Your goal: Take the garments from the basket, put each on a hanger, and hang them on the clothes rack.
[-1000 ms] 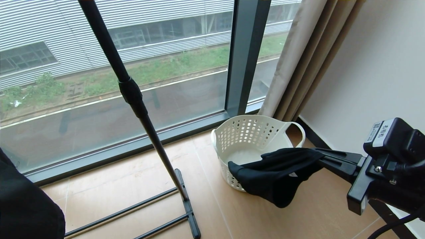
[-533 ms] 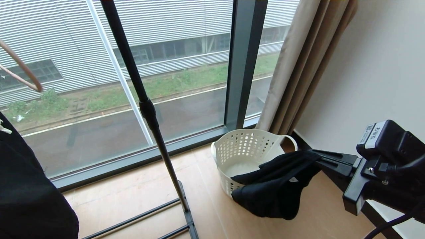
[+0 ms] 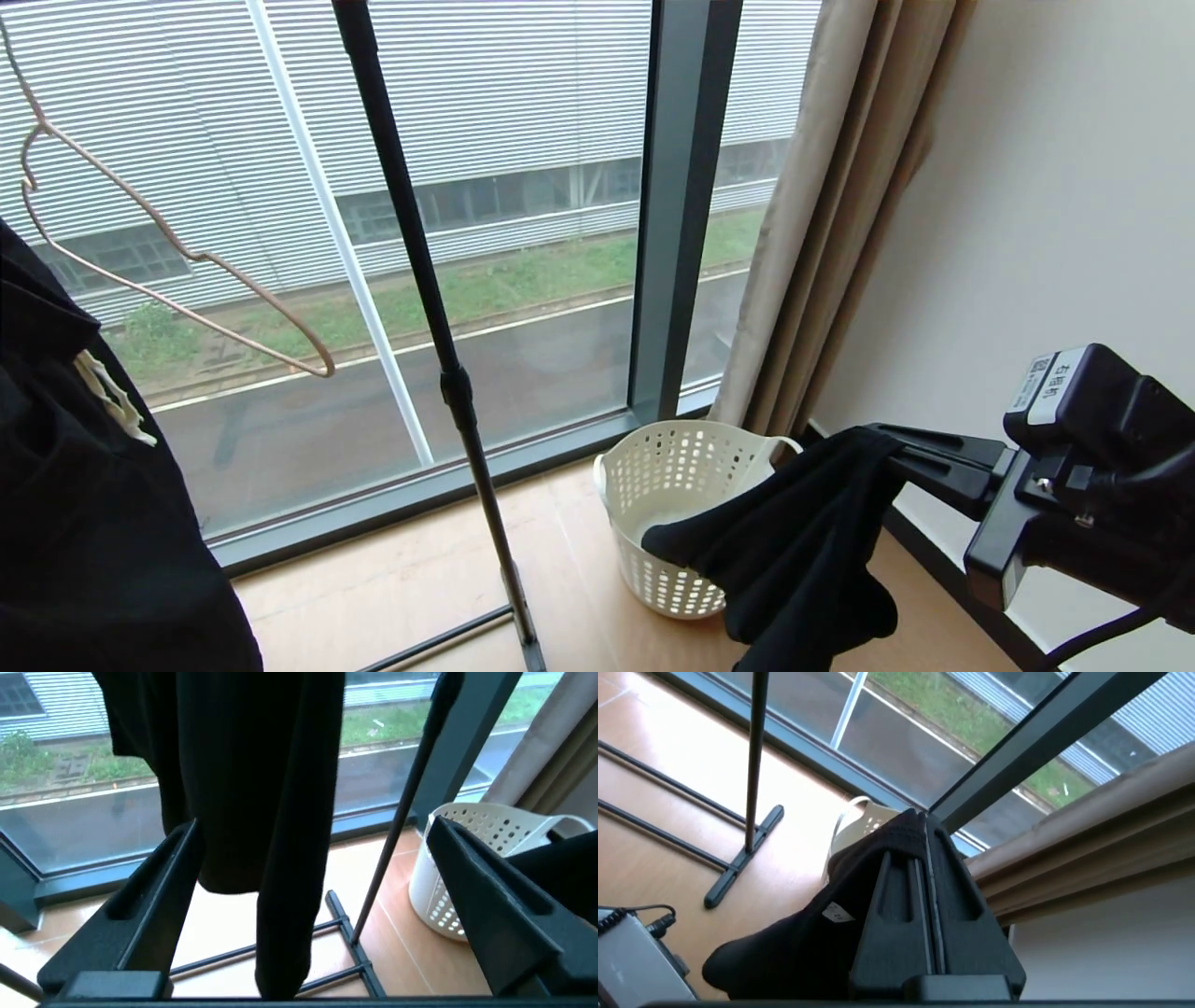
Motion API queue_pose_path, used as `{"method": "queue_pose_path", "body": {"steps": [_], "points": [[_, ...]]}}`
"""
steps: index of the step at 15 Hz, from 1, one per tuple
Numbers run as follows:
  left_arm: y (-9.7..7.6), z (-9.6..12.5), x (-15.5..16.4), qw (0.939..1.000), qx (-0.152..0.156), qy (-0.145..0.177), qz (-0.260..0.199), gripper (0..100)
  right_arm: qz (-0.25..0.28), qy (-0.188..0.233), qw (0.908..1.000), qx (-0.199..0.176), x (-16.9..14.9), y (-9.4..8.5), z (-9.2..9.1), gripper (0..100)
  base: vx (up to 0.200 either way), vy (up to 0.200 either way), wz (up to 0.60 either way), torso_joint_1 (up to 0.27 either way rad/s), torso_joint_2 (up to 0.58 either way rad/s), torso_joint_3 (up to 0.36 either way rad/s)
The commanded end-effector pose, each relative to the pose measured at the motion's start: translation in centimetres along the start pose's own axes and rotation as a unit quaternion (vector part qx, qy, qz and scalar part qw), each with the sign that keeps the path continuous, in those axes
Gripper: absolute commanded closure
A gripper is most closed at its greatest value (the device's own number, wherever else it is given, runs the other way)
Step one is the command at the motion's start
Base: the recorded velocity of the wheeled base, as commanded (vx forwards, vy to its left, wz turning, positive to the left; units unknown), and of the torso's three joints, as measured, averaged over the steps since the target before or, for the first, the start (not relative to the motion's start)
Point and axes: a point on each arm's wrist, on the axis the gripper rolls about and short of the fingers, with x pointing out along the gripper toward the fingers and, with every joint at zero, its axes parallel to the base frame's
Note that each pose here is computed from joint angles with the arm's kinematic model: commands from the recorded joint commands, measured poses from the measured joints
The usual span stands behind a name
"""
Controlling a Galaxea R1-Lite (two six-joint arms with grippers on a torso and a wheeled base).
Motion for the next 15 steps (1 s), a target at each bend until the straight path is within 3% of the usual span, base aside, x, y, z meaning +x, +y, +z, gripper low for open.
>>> {"method": "queue_pose_path", "body": {"steps": [1, 8, 15], "points": [[0.00, 0.00, 0.01, 1.0000, 0.000, 0.001, 0.000, 0, 0.001, 0.001, 1.0000, 0.000, 0.06, 0.06, -0.09, 100, 0.000, 0.000, 0.00, 0.188, -0.49, -0.105], [0.00, 0.00, 0.01, 1.0000, 0.000, 0.001, 0.000, 0, 0.001, 0.002, 1.0000, 0.000, 0.09, 0.12, -0.21, 100, 0.000, 0.000, 0.00, 0.206, -0.52, -0.122], [0.00, 0.00, 0.01, 1.0000, -0.001, 0.001, 0.001, 0, 0.002, 0.006, 1.0000, -0.001, 0.12, 0.21, -0.39, 100, 0.000, 0.000, 0.00, 0.251, -0.58, -0.300]]}}
